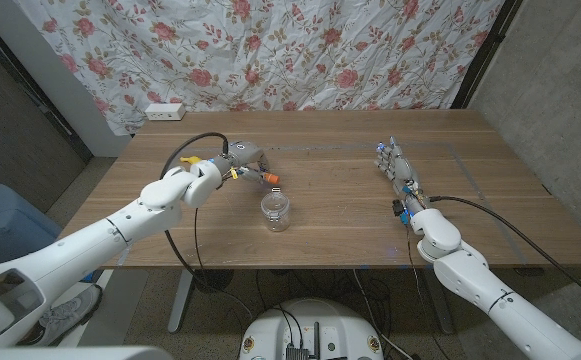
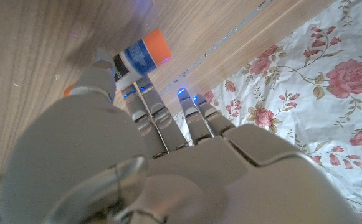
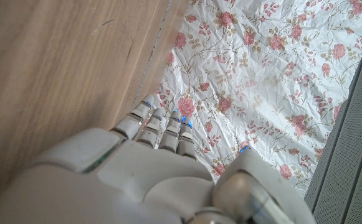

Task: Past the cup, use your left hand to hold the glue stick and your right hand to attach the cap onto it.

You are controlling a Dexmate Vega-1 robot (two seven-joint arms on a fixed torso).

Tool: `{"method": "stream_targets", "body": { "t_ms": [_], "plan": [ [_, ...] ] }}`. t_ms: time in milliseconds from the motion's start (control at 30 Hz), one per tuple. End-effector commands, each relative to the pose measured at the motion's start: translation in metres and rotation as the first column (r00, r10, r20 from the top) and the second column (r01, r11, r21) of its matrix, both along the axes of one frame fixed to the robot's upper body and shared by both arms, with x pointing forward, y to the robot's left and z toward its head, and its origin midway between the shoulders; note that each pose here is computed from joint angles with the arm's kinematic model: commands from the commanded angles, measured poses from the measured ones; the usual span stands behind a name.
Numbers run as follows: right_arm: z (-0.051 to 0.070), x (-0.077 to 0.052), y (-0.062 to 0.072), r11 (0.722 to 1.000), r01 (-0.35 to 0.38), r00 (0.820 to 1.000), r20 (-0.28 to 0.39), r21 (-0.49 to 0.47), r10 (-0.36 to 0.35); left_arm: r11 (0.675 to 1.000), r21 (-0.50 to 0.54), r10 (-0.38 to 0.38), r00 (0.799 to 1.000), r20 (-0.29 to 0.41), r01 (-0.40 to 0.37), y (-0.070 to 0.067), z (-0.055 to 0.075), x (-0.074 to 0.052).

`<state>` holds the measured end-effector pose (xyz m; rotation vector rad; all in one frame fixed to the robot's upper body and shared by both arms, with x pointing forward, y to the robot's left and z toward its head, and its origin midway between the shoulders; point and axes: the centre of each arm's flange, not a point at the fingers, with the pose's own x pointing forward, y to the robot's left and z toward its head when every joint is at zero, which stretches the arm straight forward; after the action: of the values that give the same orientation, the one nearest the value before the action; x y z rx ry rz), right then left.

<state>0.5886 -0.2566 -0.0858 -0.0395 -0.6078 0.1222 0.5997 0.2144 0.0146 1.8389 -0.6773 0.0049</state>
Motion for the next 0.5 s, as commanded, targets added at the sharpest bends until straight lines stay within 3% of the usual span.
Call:
{"method": "stream_targets", "body": {
  "t_ms": [33,500],
  "plan": [
    [-0.0045,-0.0007,0.0009,1.000,0.005,1.000,-0.006,0.011,-0.005,0.999,0.022,0.023,1.000,-0.015,-0.023,0.0005,-0.0085,0.0098],
    [-0.0055,0.0031,0.0036,1.000,0.014,1.000,-0.013,0.013,-0.014,0.999,0.016,0.047,0.998,-0.036,-0.046,0.0013,-0.0046,0.0159]
  ]
}}
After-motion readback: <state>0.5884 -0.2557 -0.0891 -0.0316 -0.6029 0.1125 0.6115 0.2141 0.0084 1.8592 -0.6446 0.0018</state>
